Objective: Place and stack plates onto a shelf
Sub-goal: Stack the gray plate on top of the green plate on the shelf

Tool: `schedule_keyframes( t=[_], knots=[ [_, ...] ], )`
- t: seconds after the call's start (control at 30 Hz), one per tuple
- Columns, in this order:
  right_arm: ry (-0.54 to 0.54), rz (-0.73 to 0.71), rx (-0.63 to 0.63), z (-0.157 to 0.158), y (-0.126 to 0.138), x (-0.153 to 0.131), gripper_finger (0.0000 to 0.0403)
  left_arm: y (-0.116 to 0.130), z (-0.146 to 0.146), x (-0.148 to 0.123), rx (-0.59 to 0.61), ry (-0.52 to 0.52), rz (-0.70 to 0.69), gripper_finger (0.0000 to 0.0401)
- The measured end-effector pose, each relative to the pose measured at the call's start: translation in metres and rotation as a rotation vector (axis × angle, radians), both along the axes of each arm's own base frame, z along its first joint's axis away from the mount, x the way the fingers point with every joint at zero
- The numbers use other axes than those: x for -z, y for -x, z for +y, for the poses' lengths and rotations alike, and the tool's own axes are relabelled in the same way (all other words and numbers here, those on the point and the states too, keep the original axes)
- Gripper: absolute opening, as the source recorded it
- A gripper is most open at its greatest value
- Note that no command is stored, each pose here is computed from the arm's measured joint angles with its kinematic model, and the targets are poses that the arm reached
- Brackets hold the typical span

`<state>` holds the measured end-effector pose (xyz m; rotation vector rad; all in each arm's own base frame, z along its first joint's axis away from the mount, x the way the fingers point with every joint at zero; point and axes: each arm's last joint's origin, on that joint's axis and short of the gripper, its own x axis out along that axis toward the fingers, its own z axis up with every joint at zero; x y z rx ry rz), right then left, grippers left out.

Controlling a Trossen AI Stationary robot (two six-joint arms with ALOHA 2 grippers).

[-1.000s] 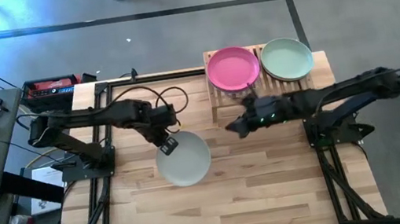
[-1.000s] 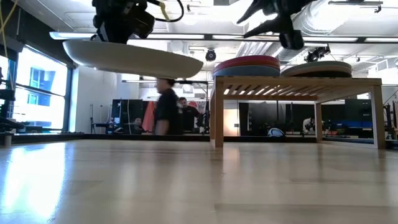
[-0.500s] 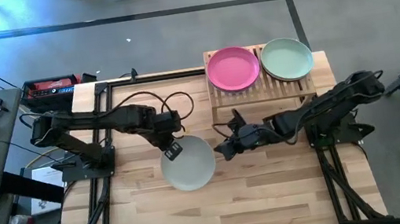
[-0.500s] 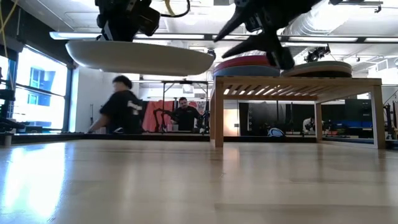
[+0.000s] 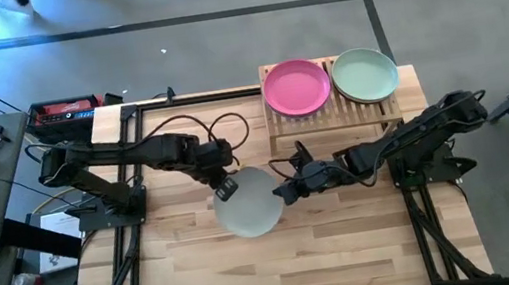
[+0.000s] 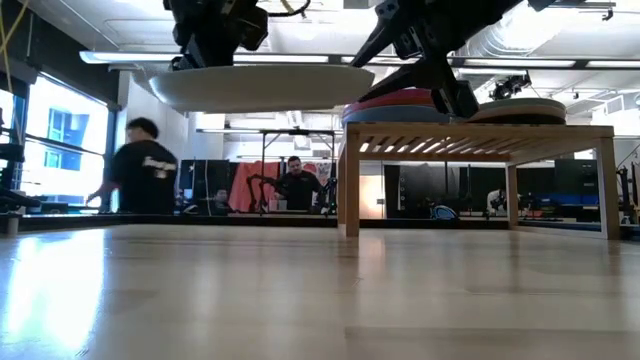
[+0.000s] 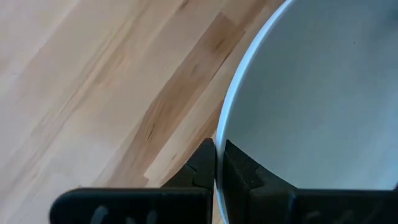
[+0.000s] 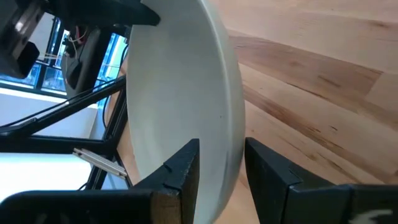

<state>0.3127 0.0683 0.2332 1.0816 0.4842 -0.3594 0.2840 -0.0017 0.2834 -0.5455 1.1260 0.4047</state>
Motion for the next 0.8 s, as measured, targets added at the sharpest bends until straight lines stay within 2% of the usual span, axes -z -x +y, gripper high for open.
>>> schedule_keyframes(
  t=[0.23, 0.47, 0.57, 0.8],
  knots=[
    [-0.028, 0.009, 0.013, 0.0, 0.0005, 0.0008, 0.01, -0.0039, 0.0001, -0.0017, 0.015, -0.009, -0.044, 0.0001],
    [-0.047, 0.034, 0.033, -0.0007, 0.0019, 0.003, 0.0011, -0.0043, 0.0007, -0.0021, 0.014, -0.032, -0.049, 0.0005],
    [-0.098, 0.041, 0.07, -0.0016, 0.0023, 0.004, 0.0016, -0.0047, 0.0007, -0.0024, 0.014, -0.033, -0.054, 0.0015],
    [-0.134, 0.063, 0.096, -0.0028, 0.0035, 0.0058, 0.0005, -0.0051, 0.0008, -0.0017, 0.017, -0.035, -0.057, 0.0036]
  ],
)
